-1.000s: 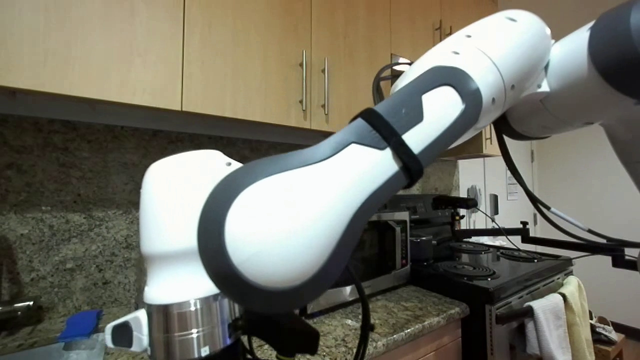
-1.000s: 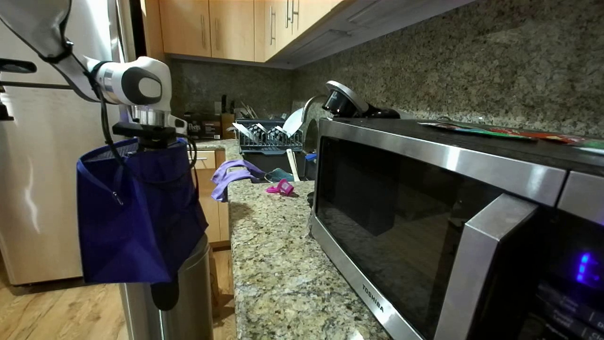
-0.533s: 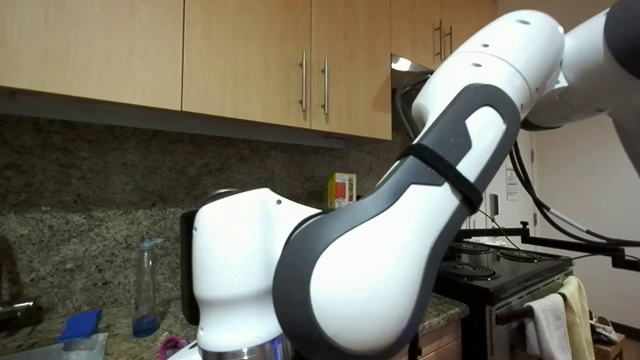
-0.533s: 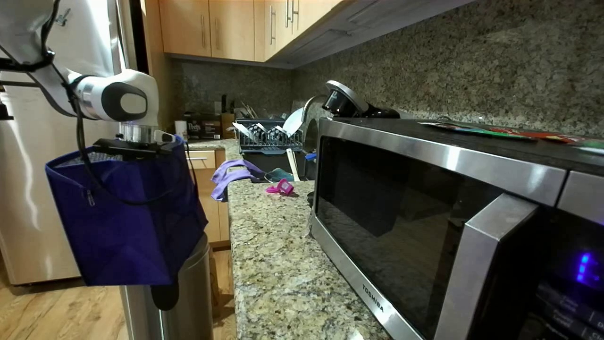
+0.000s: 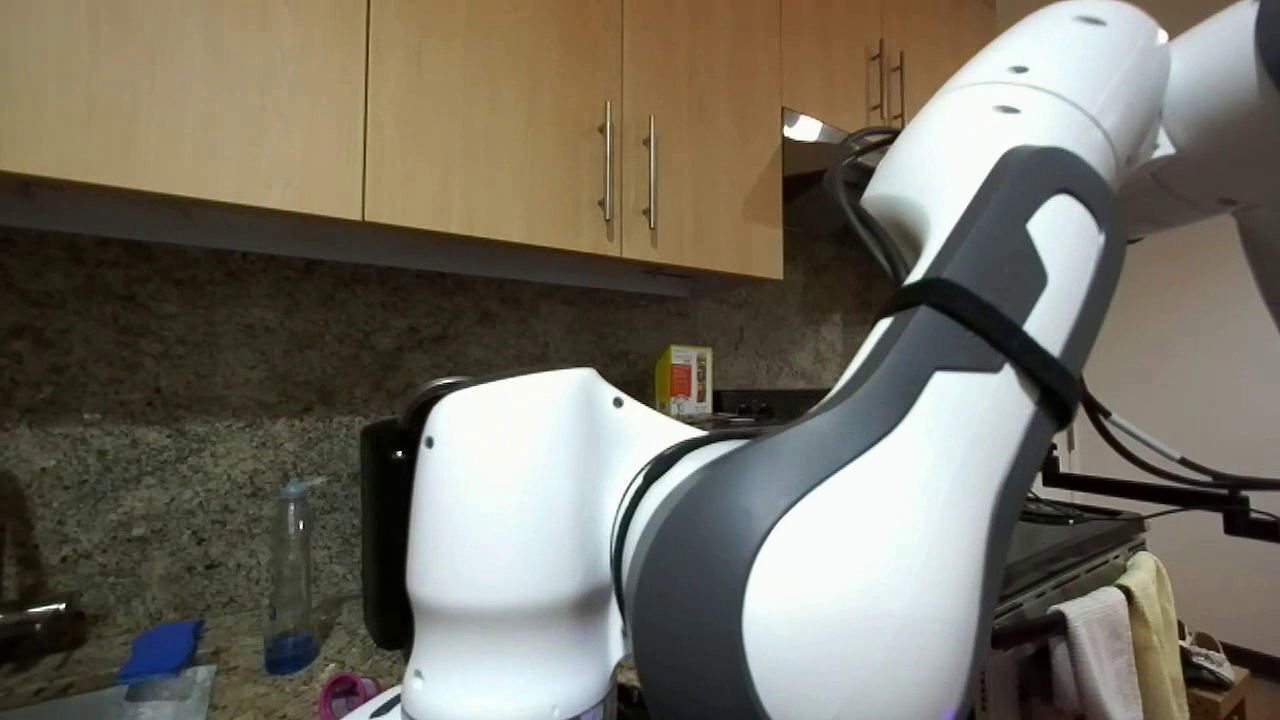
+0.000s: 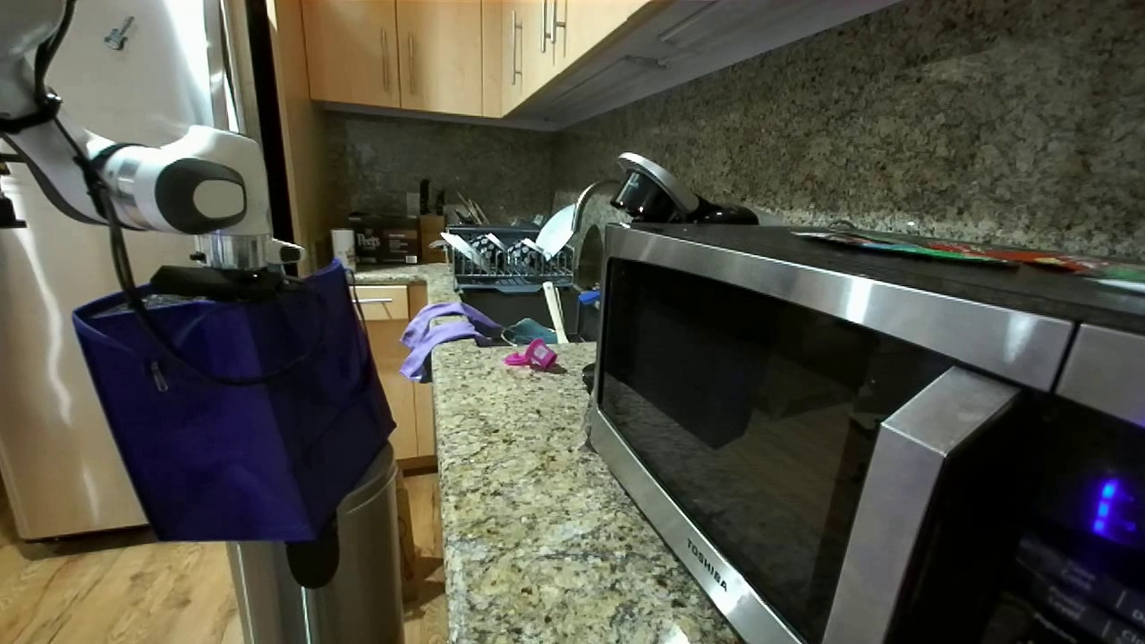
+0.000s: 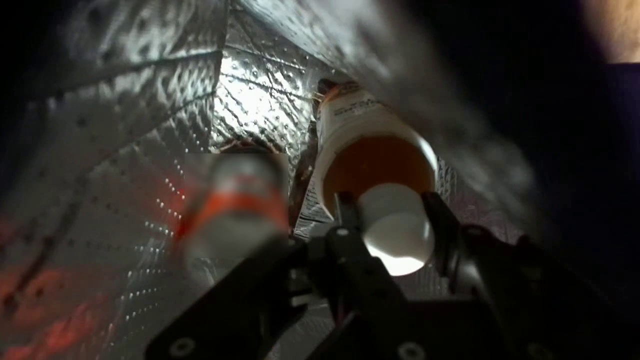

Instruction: Put the white and brown bottle in the blue bag

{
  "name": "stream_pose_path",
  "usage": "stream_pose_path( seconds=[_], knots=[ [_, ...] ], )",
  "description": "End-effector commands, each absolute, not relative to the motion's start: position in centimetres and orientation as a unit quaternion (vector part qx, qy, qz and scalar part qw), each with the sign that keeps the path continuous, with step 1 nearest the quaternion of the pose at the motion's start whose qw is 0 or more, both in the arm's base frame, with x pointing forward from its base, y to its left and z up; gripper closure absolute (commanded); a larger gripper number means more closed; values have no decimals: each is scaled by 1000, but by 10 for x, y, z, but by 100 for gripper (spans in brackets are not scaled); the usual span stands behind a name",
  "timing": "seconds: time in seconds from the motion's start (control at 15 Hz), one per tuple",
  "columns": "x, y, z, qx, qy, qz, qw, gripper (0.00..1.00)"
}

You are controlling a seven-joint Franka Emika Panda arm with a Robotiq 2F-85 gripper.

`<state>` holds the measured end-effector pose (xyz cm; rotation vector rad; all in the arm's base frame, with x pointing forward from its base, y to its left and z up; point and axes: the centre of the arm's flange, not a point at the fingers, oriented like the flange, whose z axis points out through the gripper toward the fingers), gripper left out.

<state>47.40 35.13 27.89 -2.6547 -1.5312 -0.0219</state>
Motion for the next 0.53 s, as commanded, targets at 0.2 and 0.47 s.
stream_pose_path(
  seconds=[0.2, 0.47],
  knots=[
    [460, 350, 285, -857, -513, -11, 52, 38],
    [466, 350, 295, -860, -506, -25, 57, 14]
  ],
)
